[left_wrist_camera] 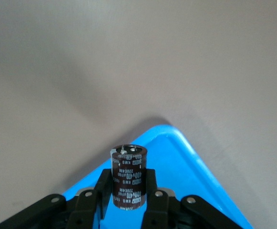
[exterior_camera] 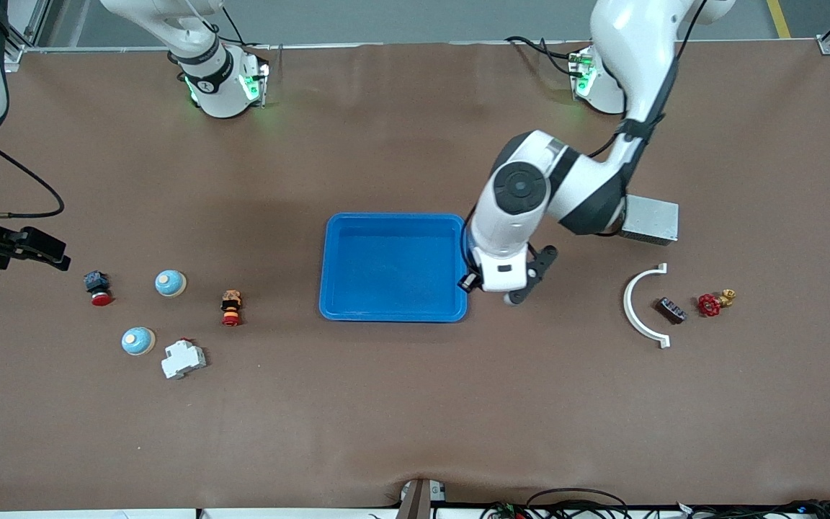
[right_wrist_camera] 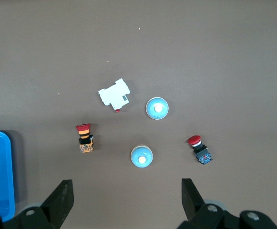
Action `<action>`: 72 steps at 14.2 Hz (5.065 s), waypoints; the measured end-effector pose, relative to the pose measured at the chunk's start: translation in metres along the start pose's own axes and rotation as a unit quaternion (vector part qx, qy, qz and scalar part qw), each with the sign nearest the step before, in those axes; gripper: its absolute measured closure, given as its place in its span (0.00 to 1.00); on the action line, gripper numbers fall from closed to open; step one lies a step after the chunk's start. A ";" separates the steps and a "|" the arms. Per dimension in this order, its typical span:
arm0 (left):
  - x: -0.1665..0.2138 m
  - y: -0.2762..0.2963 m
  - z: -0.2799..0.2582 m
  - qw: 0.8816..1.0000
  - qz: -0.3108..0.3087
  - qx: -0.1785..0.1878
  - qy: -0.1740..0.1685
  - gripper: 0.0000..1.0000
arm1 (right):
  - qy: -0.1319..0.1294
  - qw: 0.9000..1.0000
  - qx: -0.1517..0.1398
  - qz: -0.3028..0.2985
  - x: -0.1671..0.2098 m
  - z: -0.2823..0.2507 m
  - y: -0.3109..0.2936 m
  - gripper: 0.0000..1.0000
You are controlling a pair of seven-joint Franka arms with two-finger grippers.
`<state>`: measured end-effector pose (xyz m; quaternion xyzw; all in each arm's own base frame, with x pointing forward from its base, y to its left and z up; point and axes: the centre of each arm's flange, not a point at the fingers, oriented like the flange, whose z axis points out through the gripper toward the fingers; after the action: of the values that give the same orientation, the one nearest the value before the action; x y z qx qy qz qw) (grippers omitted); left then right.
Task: Place electrolytic capacitor and blue bell in tray
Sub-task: 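Carry the capacitor over the tray while the right gripper moves out, then lower the capacitor into the blue tray and open the left gripper, then reach the left gripper to the second capacitor while the right gripper reaches a bell, then grasp the capacitor with the left gripper while the right gripper grasps the bell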
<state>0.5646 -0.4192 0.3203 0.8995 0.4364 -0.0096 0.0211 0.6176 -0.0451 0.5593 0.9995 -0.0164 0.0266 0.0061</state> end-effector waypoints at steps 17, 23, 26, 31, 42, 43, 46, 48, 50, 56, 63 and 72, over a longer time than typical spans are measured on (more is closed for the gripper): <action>-0.100 -0.022 0.124 0.995 -0.042 0.092 0.012 0.33 | -0.031 0.999 0.000 -0.038 0.008 0.033 -0.045 0.00; 0.034 -0.010 0.049 0.991 -0.099 0.068 0.058 0.00 | -0.081 0.995 -0.005 -0.052 0.034 0.140 -0.014 0.00; 0.142 -0.033 0.011 0.990 -0.088 0.088 0.069 0.00 | -0.123 0.989 0.005 -0.079 0.027 0.197 0.039 0.00; 0.295 -0.104 0.011 0.987 -0.012 0.141 0.082 0.00 | -0.123 0.989 0.008 -0.084 -0.004 0.279 0.062 0.00; 0.419 -0.202 0.055 0.990 0.059 0.113 0.064 0.00 | -0.123 0.987 0.017 -0.101 -0.055 0.343 0.027 0.00; 0.416 -0.203 0.062 0.990 0.061 0.110 0.063 0.00 | -0.124 0.987 0.017 -0.102 -0.058 0.345 0.025 0.00; 0.401 -0.205 0.084 0.991 0.061 0.103 0.059 0.00 | -0.110 0.988 0.015 -0.106 -0.058 0.348 0.020 0.00; 0.392 -0.211 0.100 0.992 0.064 0.091 0.061 0.00 | -0.103 0.989 0.013 -0.108 -0.058 0.350 0.018 0.00; 0.386 -0.221 0.117 0.993 0.065 0.075 0.065 0.03 | -0.102 0.989 0.012 -0.110 -0.059 0.352 0.016 0.00; 0.387 -0.235 0.126 0.994 0.059 0.065 0.067 0.20 | -0.110 0.988 0.012 -0.111 -0.066 0.371 0.016 0.00; 0.386 -0.233 0.089 0.993 0.057 0.067 0.072 0.68 | -0.123 0.986 0.014 -0.110 -0.082 0.384 0.016 0.00; 0.302 -0.184 -0.001 0.993 0.071 0.071 0.061 0.68 | -0.115 0.987 0.012 -0.112 -0.080 0.382 0.016 0.36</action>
<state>0.6075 -0.0683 0.3051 0.9263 0.3701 0.0163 -0.0686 0.5575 -0.0635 0.1733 0.9915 0.0955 -0.0888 -0.0051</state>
